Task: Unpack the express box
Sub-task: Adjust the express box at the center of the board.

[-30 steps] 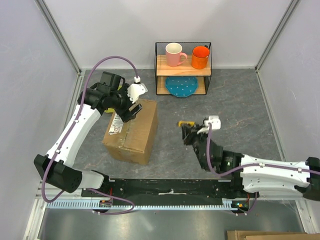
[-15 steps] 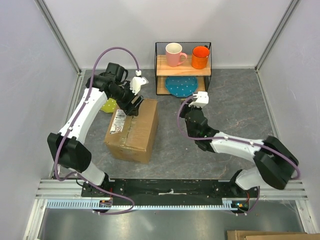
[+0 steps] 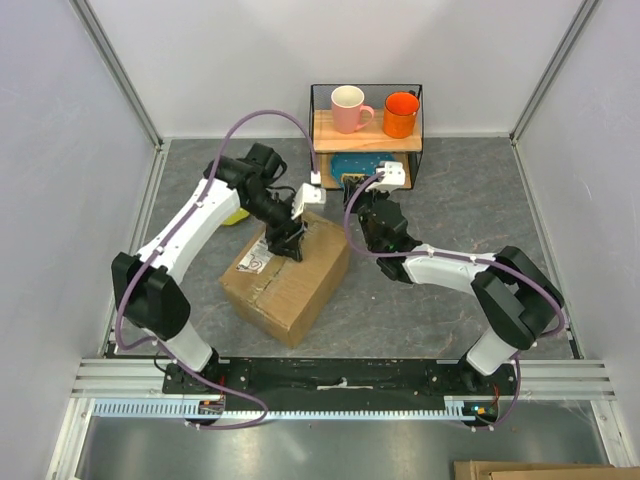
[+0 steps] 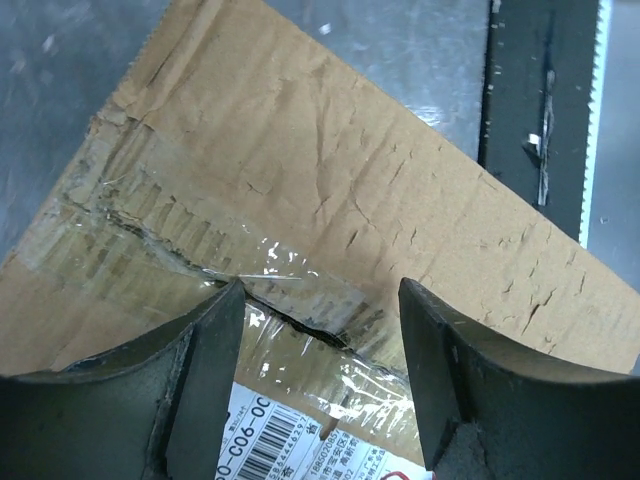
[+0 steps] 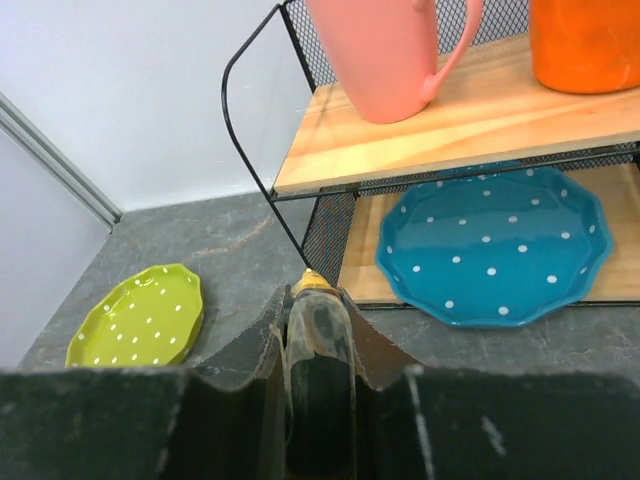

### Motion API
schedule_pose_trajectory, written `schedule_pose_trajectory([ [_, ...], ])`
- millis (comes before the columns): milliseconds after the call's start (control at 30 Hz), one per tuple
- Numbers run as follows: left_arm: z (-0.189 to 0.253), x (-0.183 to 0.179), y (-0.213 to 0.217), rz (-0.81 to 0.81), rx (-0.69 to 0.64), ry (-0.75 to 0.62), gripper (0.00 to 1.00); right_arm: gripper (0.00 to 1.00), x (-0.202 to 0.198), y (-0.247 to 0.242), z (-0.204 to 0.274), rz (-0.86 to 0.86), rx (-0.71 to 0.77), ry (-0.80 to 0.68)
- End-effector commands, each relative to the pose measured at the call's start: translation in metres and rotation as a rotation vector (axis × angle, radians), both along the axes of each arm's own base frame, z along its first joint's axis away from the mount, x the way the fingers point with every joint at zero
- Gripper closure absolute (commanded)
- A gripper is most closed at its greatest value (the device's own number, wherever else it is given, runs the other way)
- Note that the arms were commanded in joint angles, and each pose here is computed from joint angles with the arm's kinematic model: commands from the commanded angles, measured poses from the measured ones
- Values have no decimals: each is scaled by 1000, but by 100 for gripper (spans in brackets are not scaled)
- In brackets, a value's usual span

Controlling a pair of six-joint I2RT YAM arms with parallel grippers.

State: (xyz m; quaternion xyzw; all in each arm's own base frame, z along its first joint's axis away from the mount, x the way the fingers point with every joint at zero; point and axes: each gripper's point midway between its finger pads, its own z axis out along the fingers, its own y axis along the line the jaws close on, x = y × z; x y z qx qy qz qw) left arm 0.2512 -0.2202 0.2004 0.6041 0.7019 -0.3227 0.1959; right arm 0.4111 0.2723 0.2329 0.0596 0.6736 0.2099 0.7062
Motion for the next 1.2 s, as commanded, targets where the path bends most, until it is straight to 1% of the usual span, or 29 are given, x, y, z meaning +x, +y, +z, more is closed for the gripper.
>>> schedule_pose_trajectory([
  [0,0,-95,10,-249,5,162,30,100,3,4,32,33,54,-65],
  [33,3,-100,11,-275,-5,124,29,100,-2,0,28,34,42,-45],
  [67,-2,-102,16,-310,19,95,28,100,-5,-3,25,32,44,-32],
  [100,-5,-103,16,-327,40,84,28,100,-9,-5,20,31,68,-9],
  [133,-6,-101,18,-328,59,76,28,100,-18,-13,10,30,63,24],
  [167,-10,-93,20,-315,100,73,29,100,-23,-15,3,30,63,38],
  [233,-10,-81,20,-295,136,59,32,100,-41,-18,-12,38,63,77],
  [300,-2,-61,15,-255,154,-6,32,100,-56,-15,-20,62,67,93],
  [333,2,-55,14,-240,159,-34,32,100,-70,-10,-24,83,61,110],
  [367,10,-44,14,-207,173,-83,31,100,-79,-6,-26,93,55,118],
  [400,13,-35,12,-187,180,-111,31,100,-87,-5,-22,103,58,115],
  [433,17,-28,12,-164,189,-134,30,100,-101,3,-29,132,42,133],
  [467,27,-15,15,-101,223,-174,30,100,-107,3,-30,126,45,139],
  [533,38,1,15,-30,234,-237,29,100,-120,7,-31,145,38,144],
  [567,39,12,22,65,282,-262,28,100,-123,5,-29,139,38,139],
  [600,42,22,21,111,280,-297,26,100,-126,3,-23,143,50,127],
  [633,44,25,24,152,290,-306,25,100,-129,3,-24,148,45,130],
  [667,37,23,27,197,307,-273,23,100,-131,2,-22,151,47,129],
  [733,30,12,26,213,304,-220,20,100,-136,1,-22,158,46,136],
  [767,17,0,25,214,319,-162,17,100,-138,0,-23,156,43,141],
  [800,11,-13,19,185,324,-139,7,100,-141,-4,-21,137,51,143],
  [833,5,-22,16,172,332,-117,5,100,-148,-4,-29,142,32,161],
  [900,-6,-40,8,151,344,-77,1,100,-157,-9,-32,132,37,171],
  [933,-9,-42,6,150,345,-69,1,100,-163,-13,-43,119,29,200],
  [967,-14,-44,3,156,353,-41,1,100,-166,-15,-47,112,31,209],
  [1067,-21,-41,-5,151,374,-16,1,100,-179,-24,-55,101,55,229],
  [1133,-22,-37,-8,147,380,-19,1,100,-189,-25,-57,111,67,238],
  [1167,-22,-32,-11,139,382,-41,1,100,-192,-26,-57,108,71,239],
])
